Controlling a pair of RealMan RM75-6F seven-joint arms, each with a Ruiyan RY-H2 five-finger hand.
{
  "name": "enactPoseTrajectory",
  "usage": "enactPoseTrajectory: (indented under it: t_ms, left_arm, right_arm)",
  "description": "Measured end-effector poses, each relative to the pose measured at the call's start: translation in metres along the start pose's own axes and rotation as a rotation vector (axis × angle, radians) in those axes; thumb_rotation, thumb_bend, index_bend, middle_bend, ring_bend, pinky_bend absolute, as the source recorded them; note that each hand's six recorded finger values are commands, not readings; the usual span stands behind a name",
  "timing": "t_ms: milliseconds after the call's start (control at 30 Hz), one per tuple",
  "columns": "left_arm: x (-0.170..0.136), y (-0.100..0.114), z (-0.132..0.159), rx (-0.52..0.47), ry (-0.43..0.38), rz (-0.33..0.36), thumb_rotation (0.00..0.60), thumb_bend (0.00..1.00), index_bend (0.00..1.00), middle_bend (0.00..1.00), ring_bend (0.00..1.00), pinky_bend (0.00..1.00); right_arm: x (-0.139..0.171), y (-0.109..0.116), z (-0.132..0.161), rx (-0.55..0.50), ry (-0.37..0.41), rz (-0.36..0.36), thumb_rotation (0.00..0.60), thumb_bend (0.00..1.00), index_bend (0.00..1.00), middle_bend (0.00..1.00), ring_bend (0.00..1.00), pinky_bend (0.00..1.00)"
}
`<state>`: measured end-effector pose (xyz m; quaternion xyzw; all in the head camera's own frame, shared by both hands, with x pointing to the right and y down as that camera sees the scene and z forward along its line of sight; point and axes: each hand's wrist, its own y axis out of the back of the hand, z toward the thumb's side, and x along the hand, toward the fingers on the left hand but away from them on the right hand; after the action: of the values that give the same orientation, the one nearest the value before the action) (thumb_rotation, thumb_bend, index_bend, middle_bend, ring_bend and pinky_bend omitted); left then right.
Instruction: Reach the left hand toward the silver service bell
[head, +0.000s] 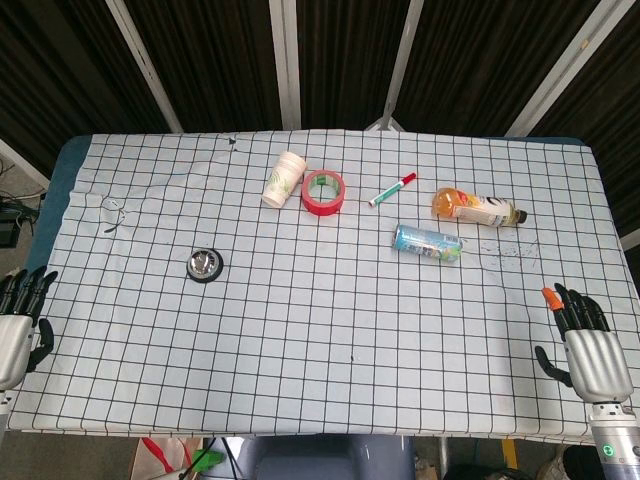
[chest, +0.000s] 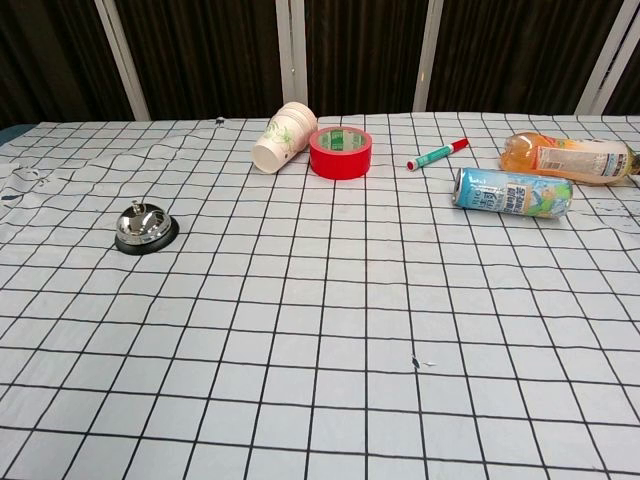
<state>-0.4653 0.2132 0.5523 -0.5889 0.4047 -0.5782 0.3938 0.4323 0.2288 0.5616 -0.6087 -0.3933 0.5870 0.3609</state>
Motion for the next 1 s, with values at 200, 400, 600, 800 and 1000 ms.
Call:
enactPoseTrajectory:
  t_ms: [200,400,600,800,1000]
  left_arm:
    - [0.001,-0.001,0.0,0.003,-0.001,-0.007,0.6,1.0,0.09,0.04,0.0,0.05]
    - [-0.001,0.0,0.002,-0.001,-0.012,-0.001,0.6,1.0,0.09,0.04,0.0,0.05]
    - [0.002,-0.003,0.007,0.002,-0.038,-0.007,0.6,1.0,0.09,0.04,0.0,0.05]
    - [0.014,-0.009,0.019,0.006,-0.099,-0.011,0.6,1.0,0.09,0.04,0.0,0.05]
    - [0.037,-0.025,0.04,0.008,-0.166,-0.069,0.6,1.0,0.09,0.04,0.0,0.05]
  right_arm:
    - [0.0,-0.001,0.002,0.005,0.004,0.003,0.6,0.39,0.09,0.01,0.02,0.1]
    - [0.001,0.0,0.002,0.006,0.004,-0.005,0.6,0.39,0.09,0.01,0.02,0.1]
    - [0.001,0.0,0.002,0.001,0.007,-0.002,0.6,0.39,0.09,0.0,0.02,0.1]
    - [0.002,0.002,-0.002,-0.004,-0.001,-0.004,0.6,0.39,0.09,0.01,0.02,0.1]
    - [0.002,0.002,-0.002,-0.004,-0.001,-0.007,0.6,0.39,0.09,0.0,0.02,0.1]
